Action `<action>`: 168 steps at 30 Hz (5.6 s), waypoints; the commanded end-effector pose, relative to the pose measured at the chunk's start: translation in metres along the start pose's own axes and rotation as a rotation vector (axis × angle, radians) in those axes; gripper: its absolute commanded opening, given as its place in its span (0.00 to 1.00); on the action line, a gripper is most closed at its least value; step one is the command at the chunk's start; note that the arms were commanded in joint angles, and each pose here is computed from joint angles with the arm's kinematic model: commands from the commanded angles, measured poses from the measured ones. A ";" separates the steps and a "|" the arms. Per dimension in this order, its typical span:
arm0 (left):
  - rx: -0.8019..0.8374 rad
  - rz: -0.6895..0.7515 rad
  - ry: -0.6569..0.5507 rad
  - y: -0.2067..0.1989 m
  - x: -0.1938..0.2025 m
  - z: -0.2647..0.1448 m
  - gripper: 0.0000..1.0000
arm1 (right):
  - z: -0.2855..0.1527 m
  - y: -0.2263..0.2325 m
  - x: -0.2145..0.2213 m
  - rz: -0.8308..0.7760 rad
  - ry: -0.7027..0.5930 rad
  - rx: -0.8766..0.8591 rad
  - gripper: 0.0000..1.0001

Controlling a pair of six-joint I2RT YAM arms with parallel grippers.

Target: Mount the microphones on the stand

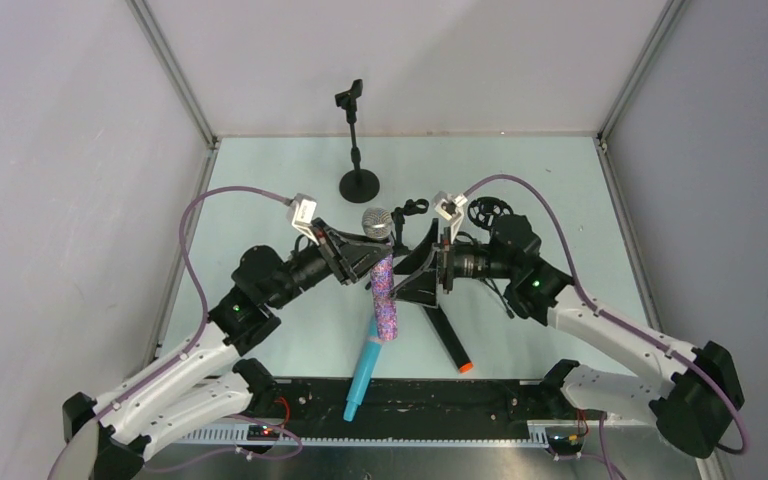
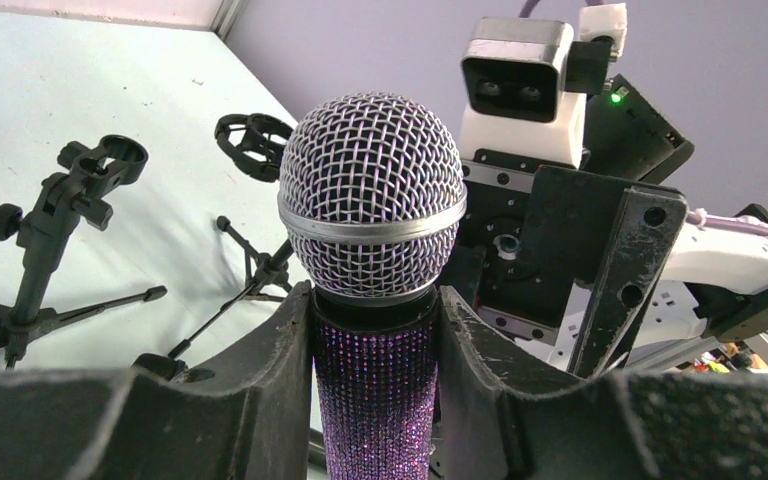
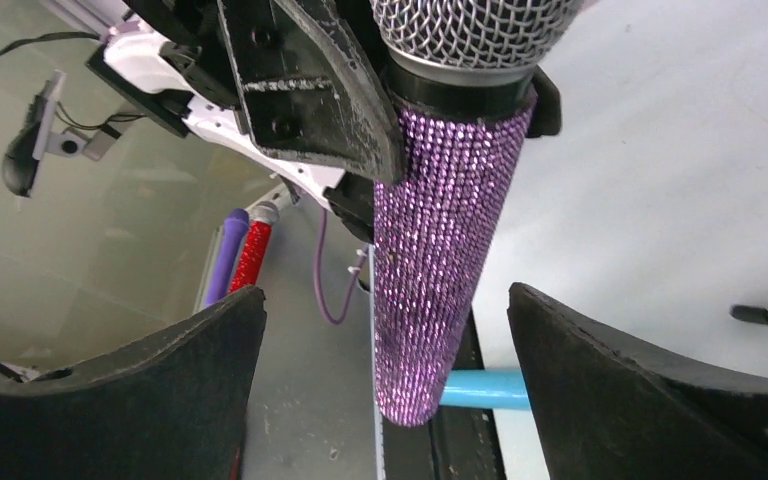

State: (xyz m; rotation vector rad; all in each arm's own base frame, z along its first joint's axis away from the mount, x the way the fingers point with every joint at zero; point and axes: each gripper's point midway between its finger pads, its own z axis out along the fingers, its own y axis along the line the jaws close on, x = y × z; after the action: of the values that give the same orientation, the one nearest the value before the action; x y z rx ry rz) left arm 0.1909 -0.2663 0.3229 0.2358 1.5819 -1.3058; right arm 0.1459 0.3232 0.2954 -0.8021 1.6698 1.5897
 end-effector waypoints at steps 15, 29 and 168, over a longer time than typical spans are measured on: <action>0.131 -0.007 -0.119 -0.039 -0.035 -0.007 0.00 | 0.037 0.021 -0.026 0.054 -0.096 -0.253 0.79; 0.122 -0.005 -0.118 -0.035 -0.032 -0.008 0.00 | 0.045 0.021 -0.027 0.076 -0.067 -0.284 0.24; -0.747 0.087 0.583 0.154 0.110 -0.031 1.00 | -0.189 -0.178 -0.186 -0.637 -0.637 1.137 0.00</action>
State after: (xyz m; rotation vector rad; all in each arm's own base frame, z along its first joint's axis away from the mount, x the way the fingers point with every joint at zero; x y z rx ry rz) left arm 0.2307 -0.2252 0.1309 0.2189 2.4248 -0.4851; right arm 0.3865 0.1233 0.3260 -0.1555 1.3985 0.2520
